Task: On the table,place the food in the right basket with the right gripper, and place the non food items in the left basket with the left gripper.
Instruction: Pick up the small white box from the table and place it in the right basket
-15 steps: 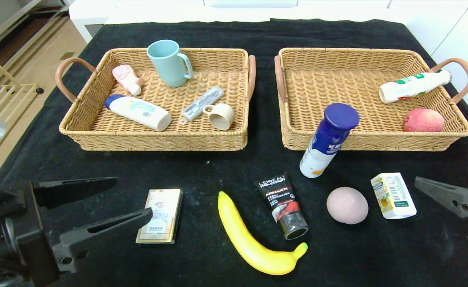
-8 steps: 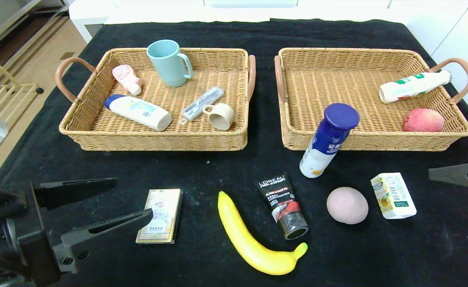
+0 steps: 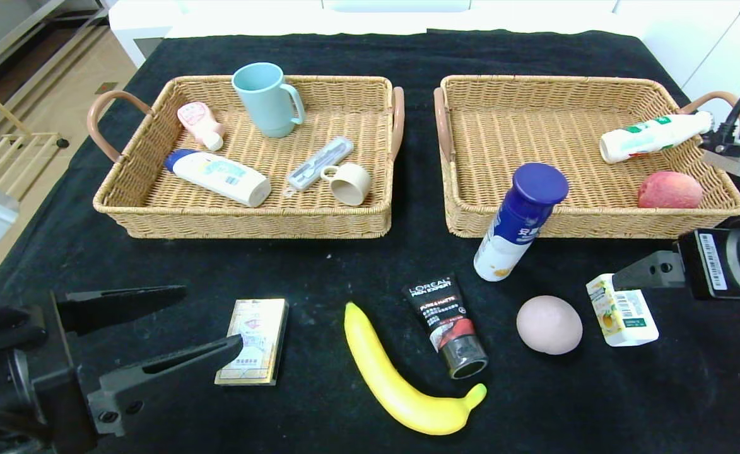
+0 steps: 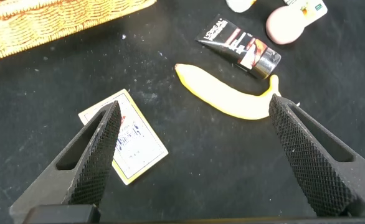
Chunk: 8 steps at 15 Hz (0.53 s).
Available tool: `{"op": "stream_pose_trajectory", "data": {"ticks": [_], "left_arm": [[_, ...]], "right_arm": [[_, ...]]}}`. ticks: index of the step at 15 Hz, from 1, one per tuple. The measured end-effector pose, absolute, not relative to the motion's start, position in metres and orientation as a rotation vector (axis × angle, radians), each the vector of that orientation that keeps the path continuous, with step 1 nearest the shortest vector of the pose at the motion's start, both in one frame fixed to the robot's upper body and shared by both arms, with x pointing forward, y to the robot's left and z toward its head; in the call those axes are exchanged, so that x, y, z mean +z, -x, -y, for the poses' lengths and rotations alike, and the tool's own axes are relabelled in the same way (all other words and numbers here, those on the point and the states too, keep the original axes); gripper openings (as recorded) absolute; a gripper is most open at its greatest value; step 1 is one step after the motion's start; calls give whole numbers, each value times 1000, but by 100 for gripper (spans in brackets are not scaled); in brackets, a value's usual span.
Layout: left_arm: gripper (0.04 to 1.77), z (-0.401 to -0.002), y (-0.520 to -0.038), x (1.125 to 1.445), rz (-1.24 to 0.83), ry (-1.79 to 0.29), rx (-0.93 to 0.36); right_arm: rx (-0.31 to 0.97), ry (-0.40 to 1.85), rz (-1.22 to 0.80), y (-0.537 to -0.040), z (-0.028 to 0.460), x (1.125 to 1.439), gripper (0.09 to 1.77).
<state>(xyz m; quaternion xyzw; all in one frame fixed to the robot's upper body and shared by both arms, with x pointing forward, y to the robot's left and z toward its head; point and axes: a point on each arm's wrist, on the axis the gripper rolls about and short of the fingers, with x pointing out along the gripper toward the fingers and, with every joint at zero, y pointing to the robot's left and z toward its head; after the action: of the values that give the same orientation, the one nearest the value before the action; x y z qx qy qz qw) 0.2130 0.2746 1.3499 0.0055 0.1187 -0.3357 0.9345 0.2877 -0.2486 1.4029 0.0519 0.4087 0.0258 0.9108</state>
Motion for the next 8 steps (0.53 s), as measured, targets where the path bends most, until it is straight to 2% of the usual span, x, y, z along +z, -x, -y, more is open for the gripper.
{"op": "stream_pose_trajectory", "data": {"ticks": [8], "left_arm": [[172, -274, -214, 1348, -254, -12, -693]], "right_arm": [[21, -85, -911, -305, 245, 1384, 171]]}}
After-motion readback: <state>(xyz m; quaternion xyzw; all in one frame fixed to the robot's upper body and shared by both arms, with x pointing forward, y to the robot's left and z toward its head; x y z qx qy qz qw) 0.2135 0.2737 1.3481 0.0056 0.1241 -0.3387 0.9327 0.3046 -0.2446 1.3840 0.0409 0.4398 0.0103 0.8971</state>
